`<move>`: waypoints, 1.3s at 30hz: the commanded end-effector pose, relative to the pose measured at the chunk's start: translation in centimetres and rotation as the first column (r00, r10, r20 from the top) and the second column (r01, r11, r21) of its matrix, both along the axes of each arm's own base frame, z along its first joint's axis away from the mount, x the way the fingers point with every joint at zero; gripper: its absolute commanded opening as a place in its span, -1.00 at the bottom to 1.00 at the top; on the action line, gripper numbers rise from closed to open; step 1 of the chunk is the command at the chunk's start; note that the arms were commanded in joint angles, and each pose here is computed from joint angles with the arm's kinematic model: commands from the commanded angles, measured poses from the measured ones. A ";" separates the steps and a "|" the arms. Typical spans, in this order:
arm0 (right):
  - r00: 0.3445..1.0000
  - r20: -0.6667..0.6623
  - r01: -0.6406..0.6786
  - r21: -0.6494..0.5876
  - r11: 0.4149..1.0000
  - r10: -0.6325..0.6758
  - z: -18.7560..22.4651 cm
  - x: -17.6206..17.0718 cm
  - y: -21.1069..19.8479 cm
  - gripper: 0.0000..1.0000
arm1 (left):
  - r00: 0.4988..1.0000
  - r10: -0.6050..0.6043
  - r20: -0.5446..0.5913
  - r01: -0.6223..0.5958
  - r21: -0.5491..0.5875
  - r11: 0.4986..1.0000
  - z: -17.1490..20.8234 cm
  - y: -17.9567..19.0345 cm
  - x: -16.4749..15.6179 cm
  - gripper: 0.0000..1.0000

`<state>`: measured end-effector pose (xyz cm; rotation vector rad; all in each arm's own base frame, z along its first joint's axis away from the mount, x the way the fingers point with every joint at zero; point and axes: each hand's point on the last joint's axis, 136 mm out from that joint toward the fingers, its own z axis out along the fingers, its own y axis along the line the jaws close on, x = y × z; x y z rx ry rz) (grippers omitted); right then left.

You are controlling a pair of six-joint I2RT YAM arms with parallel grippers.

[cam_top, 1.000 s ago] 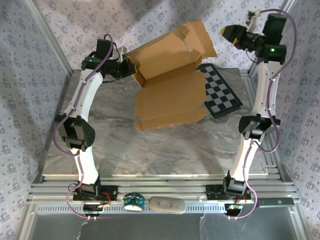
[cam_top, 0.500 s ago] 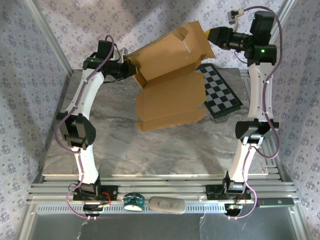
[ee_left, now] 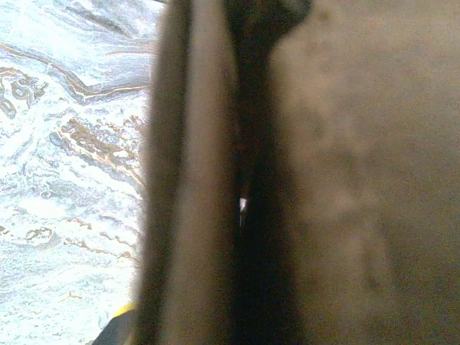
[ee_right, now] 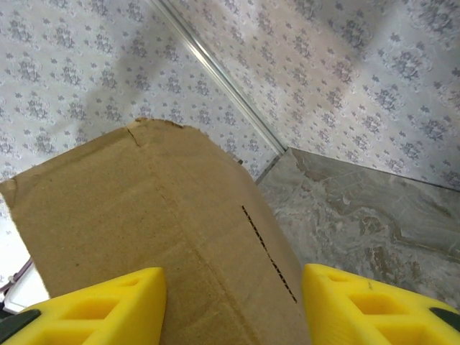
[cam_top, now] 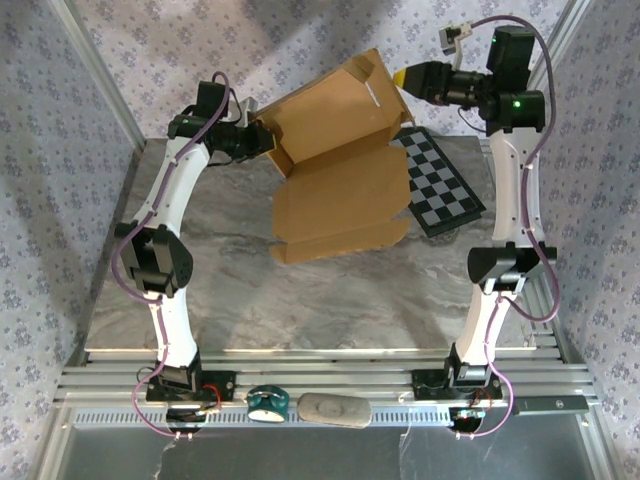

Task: Fold the paper box

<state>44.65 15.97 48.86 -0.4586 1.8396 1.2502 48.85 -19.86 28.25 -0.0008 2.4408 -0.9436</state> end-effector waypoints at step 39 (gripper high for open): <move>0.944 0.232 0.320 -0.472 0.821 -0.235 -3.5 -1.3 3.0 0.19 | 0.999 -0.012 -0.042 0.010 -0.065 0.998 2.1 -1.3 -0.8 -1.00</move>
